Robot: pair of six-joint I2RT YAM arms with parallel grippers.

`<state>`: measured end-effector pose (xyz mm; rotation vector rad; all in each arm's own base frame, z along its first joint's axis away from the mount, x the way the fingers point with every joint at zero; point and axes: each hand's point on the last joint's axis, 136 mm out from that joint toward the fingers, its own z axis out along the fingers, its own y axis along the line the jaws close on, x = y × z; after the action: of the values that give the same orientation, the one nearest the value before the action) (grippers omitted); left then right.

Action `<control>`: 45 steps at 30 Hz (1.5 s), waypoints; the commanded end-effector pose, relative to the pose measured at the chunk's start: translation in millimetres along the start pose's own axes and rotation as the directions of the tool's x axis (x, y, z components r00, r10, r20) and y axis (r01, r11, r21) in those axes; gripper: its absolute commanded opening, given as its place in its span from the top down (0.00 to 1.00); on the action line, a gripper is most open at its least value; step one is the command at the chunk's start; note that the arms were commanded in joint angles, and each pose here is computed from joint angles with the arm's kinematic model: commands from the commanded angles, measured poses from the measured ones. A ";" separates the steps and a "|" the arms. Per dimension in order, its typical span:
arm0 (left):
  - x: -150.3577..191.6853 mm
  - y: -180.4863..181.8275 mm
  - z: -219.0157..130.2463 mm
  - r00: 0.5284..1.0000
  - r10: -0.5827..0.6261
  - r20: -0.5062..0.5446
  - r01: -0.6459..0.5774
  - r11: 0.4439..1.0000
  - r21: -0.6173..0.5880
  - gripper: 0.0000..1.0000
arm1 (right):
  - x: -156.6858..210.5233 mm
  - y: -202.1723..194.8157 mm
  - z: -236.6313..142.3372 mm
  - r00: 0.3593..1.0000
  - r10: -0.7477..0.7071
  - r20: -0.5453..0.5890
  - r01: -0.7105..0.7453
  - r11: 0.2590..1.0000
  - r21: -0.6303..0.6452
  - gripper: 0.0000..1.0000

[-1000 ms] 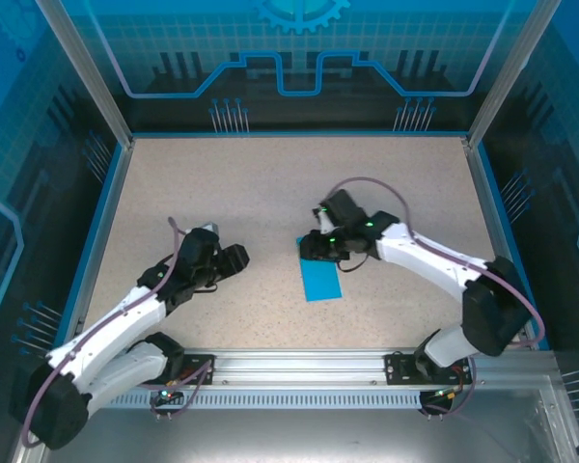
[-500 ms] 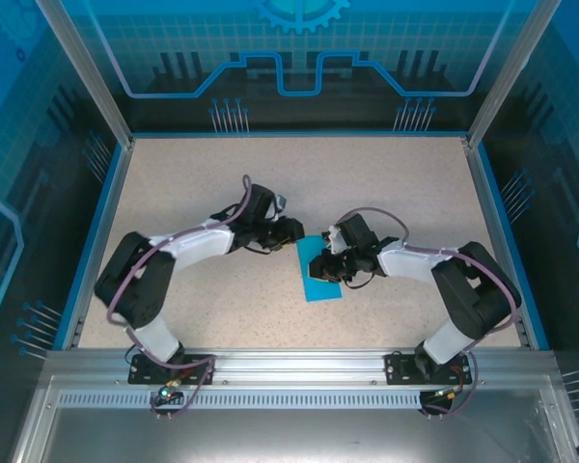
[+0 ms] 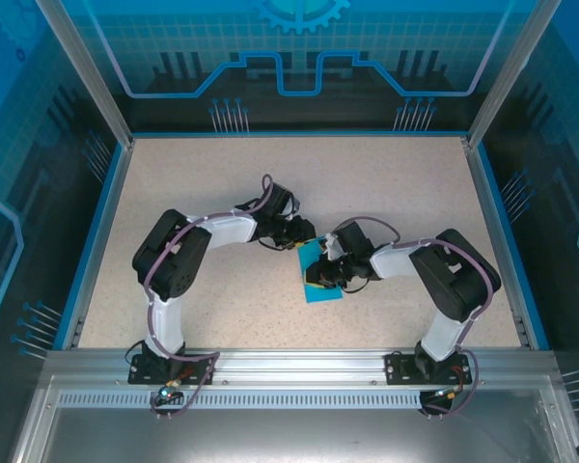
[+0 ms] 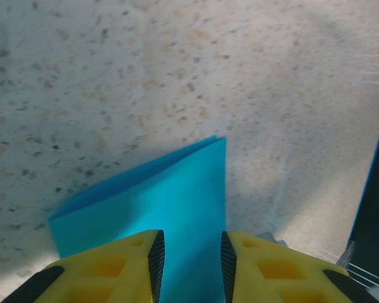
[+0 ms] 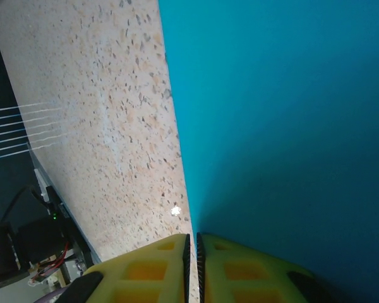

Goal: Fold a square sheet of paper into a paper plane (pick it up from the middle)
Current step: Rotate the paper at the center of the table.

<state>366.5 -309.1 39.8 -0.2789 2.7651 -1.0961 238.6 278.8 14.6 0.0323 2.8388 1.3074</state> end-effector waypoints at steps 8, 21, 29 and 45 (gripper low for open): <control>-8.1 29.5 8.3 1.000 0.024 0.005 -0.023 0.997 -0.078 0.68 | 9.6 -14.6 22.8 0.988 0.134 0.076 -0.137 0.990 0.028 0.88; -12.6 -4.3 -16.5 0.993 0.121 0.015 -0.121 0.992 0.020 0.61 | -3.7 5.1 -33.8 0.983 0.035 0.181 -0.062 0.987 0.147 0.77; 7.4 -24.8 -49.4 0.986 0.168 0.014 -0.168 0.986 -0.008 0.56 | -4.8 -26.2 -75.8 0.976 0.064 0.208 -0.109 0.971 0.211 0.67; 46.8 -10.6 -28.7 0.994 0.107 -0.035 -0.108 0.992 -0.058 0.62 | -0.1 -29.0 -79.8 0.981 0.034 0.191 -0.086 0.959 0.271 0.60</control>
<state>317.8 -308.8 64.7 -0.0847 2.8154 -1.0048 234.7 201.9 37.8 0.2363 2.8564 0.8913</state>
